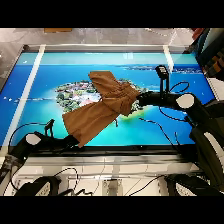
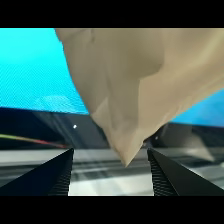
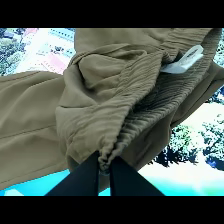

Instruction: Fold the clothes and pants, and hang the long-sleeved shirts on hangers.

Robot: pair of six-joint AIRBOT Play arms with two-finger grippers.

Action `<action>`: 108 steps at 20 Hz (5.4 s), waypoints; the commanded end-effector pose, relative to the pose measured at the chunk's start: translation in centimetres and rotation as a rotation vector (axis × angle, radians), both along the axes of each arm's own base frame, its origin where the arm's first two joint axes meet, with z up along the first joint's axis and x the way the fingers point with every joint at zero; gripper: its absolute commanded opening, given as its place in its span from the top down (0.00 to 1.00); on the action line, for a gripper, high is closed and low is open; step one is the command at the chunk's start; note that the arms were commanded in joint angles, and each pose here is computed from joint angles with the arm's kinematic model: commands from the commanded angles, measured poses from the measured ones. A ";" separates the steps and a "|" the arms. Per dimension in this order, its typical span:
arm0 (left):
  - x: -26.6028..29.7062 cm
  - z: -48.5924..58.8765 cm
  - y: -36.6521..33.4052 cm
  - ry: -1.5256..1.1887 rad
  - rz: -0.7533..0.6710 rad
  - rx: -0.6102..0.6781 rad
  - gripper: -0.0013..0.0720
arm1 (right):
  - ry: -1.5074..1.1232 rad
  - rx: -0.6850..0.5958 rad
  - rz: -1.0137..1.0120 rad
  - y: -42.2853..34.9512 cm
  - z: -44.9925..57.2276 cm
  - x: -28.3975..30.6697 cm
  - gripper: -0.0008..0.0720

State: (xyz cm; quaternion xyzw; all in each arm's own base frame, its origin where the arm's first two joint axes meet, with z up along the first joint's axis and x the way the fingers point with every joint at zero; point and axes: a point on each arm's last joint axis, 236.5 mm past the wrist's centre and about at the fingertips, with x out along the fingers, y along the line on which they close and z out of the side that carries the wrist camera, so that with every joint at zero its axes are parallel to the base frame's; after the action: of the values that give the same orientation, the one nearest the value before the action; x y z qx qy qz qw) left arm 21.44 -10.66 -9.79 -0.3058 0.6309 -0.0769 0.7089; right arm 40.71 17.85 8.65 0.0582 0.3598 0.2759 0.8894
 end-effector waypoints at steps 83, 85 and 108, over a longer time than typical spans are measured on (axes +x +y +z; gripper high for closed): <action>3.4 5.5 33.3 0.333 -0.468 0.826 0.97 | 0.936 -0.467 -0.193 -20.7 -7.0 -19.9 0.96; 8.4 9.3 33.9 0.197 -0.446 0.927 0.97 | 0.927 -0.460 -0.203 -20.6 -7.1 -19.6 0.96; -0.5 1.8 34.0 0.318 -0.518 0.781 0.97 | 1.053 -0.481 -0.168 -20.7 -6.4 -22.6 0.95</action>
State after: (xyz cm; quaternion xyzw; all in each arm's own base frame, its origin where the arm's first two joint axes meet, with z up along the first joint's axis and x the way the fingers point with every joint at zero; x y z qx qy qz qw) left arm 23.92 21.99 -6.48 0.1012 0.7412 0.0438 0.6621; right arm 18.69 -2.54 2.11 0.0166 0.7921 0.0533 0.6078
